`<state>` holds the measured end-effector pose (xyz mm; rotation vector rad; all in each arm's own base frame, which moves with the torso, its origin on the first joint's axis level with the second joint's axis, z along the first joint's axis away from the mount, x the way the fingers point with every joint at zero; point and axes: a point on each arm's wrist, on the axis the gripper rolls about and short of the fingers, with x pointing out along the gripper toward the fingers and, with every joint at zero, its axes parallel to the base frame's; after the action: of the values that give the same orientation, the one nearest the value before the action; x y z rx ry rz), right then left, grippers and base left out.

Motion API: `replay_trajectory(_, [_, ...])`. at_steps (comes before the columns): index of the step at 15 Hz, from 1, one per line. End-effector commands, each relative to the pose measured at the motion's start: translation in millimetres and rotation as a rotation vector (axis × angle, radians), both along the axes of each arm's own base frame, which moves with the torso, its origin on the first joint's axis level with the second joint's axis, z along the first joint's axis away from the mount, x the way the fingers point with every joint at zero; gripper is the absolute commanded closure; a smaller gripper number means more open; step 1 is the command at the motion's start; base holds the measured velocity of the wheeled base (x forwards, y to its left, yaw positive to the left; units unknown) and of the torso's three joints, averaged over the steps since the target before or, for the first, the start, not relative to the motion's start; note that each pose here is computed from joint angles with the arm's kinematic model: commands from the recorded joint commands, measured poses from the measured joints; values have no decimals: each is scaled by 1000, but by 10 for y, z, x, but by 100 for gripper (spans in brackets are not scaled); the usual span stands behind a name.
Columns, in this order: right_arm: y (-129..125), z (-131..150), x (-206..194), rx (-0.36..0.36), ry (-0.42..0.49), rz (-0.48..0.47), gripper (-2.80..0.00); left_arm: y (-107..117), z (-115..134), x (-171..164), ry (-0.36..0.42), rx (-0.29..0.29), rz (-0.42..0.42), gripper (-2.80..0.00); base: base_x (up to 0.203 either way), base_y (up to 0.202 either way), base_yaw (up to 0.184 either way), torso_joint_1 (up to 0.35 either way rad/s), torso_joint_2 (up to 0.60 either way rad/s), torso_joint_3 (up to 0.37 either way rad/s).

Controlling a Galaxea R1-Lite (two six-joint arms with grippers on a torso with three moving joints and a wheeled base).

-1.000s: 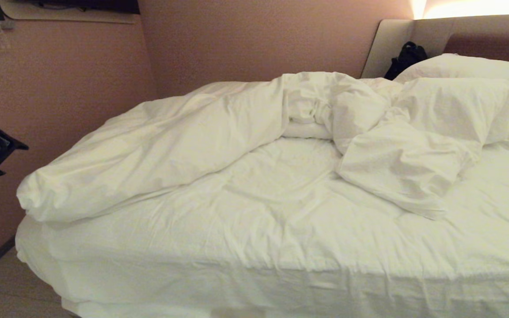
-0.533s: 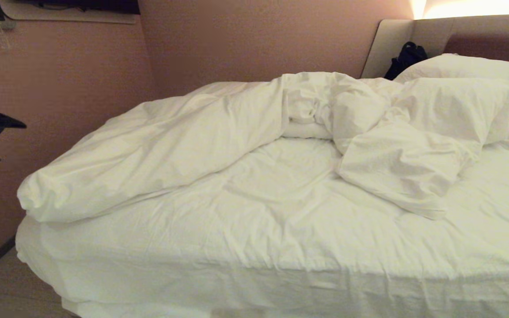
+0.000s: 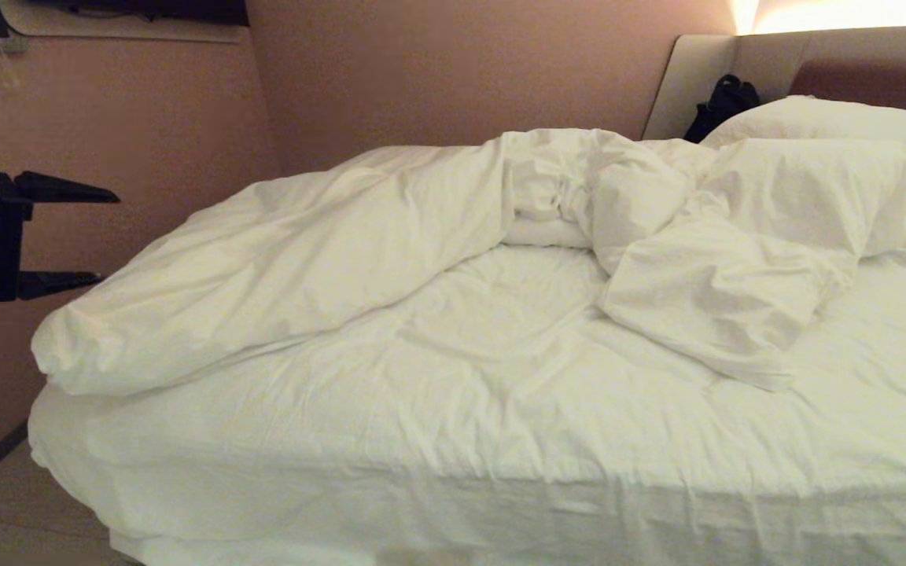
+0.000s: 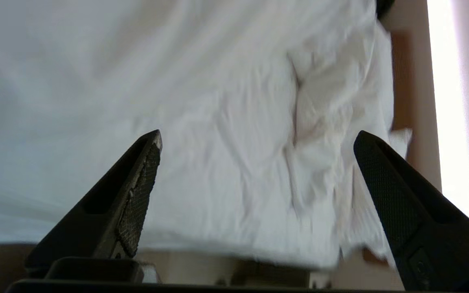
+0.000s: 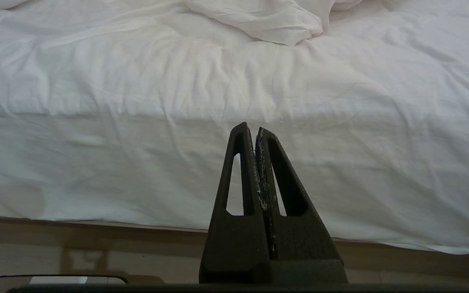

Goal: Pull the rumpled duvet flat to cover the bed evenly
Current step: Flatten the corners of the folded blanket

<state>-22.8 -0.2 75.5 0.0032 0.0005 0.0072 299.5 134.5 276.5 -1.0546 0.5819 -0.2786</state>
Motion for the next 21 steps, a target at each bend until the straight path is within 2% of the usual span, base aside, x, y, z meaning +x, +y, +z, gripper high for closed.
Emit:
replay_trajectory(1, [0,0,0,0,0,0,0,-140,-102,70,28,-15,-54,-56,0,0,0,0,0,0])
replay_trajectory(2, [0,0,0,0,0,0,0,-204,-154,105,37,-8,-77,0,0,0,0,0,0,0])
replay_trajectory(4, [0,0,0,0,0,0,0,-365,-296,201,63,24,-127,0,0,0,0,0,0,0])
replay_trajectory(6, [0,0,0,0,0,0,0,-528,-384,274,96,64,-133,0,0,0,0,0,0,0])
replay_trajectory(9, [0,0,0,0,0,0,0,-932,-471,341,150,144,-139,0,0,0,0,0,0,0])
replay_trajectory(13, [0,0,0,0,0,0,0,-1341,-630,446,143,204,-68,0,0,0,0,0,0,0])
replay_trajectory(15, [0,0,0,0,0,0,0,-1461,-704,463,143,239,-40,0,0,0,0,0,0,0])
replay_trajectory(18, [0,0,0,0,0,0,0,-1609,-893,548,174,363,67,0,0,0,0,0,0,0])
replay_trajectory(19, [0,0,0,0,0,0,0,-1606,-953,582,171,437,125,0,0,0,0,0,0,0])
replay_trajectory(21, [0,0,0,0,0,0,0,-1585,-1073,570,139,639,166,0,0,0,0,0,0,0])
